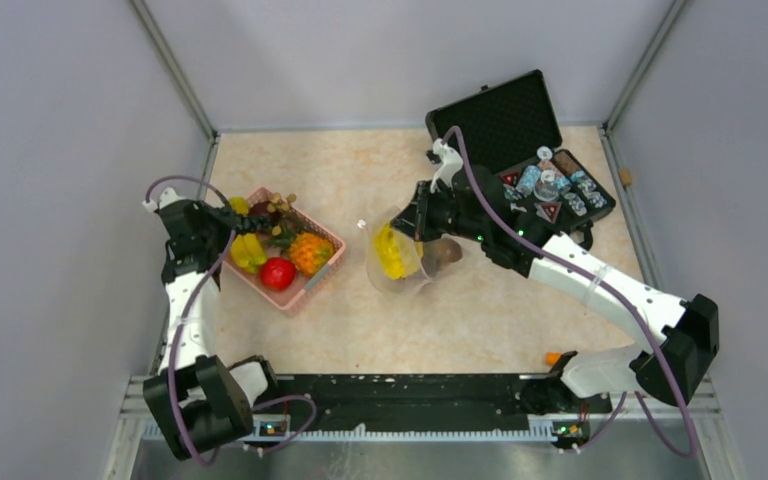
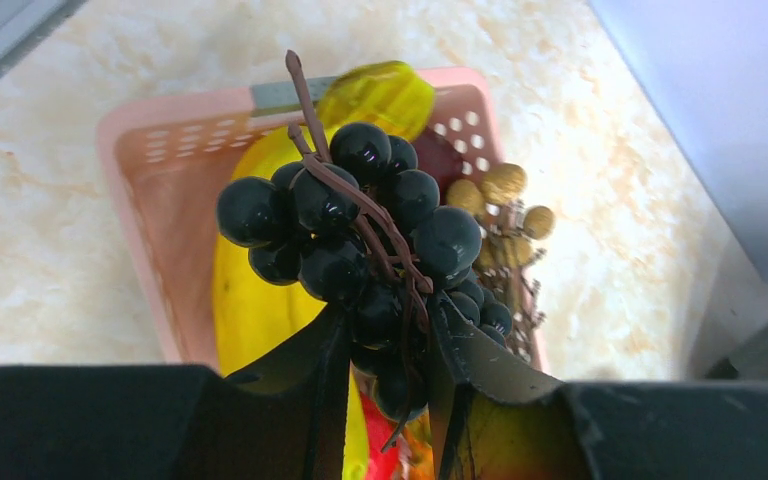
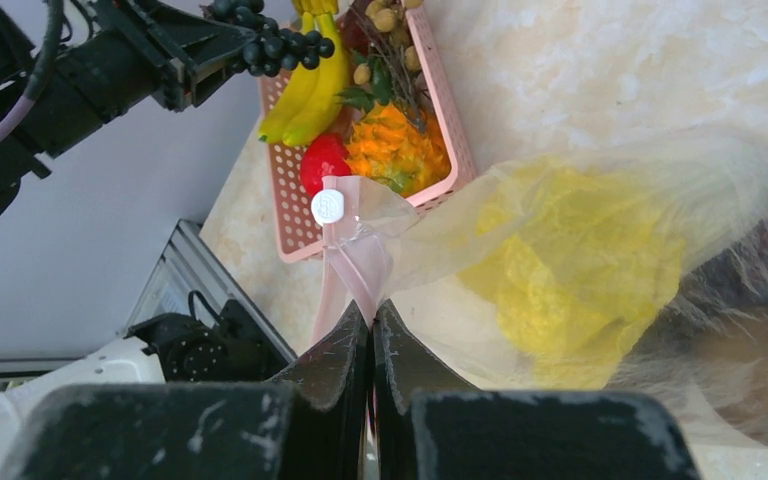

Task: Place the food in the zip-top bag and seal the zipper
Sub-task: Pick up the fake fruit from the bin, then place the fake fruit in the zipper food storage bag.

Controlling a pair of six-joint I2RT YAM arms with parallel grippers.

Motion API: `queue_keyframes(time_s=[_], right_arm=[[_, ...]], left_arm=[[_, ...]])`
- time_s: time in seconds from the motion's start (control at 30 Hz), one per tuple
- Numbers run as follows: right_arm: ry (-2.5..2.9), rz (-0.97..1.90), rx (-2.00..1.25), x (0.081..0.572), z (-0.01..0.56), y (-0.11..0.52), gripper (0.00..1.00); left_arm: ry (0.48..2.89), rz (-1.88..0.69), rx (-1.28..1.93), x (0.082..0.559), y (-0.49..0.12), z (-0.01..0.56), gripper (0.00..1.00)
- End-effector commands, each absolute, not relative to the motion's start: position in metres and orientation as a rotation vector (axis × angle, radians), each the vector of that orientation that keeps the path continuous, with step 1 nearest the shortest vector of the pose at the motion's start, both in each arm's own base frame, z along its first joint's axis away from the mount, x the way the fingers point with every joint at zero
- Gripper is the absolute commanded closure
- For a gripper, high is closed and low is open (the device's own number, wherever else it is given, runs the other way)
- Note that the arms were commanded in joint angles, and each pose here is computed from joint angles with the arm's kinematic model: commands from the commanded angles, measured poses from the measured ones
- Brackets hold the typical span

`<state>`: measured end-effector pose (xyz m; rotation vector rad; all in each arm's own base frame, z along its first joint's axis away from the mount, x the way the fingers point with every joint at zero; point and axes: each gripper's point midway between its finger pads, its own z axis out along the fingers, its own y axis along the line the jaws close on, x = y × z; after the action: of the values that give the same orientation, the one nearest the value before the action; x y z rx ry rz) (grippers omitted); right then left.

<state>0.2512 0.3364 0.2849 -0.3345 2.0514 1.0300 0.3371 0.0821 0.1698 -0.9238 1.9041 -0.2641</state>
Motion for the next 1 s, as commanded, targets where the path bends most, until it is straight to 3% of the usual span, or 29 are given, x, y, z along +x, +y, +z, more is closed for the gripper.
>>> queue_keyframes(time_s=[0.0, 0.4, 0.7, 0.97], right_arm=[[1.963, 1.025, -0.277, 0.258, 0.313, 0.332, 1.0], [1.992, 0.95, -0.183, 0.28, 0.298, 0.336, 1.0], [1.999, 0.262, -0.205, 0.307, 0.299, 0.335, 1.0], [1.966, 0.372, -0.245, 0.306, 0.311, 0.358, 1.0]], left_arm=[[1.815, -0.419, -0.8, 0.342, 0.059, 0.219, 0.99], [1.742, -0.878, -0.412, 0.296, -0.036, 0.291, 1.0], [1.668, -1.064, -0.162, 0.254, -0.085, 0.329, 1.0], [1.642, -1.137, 0.108, 0.218, -0.133, 0.344, 1.0]])
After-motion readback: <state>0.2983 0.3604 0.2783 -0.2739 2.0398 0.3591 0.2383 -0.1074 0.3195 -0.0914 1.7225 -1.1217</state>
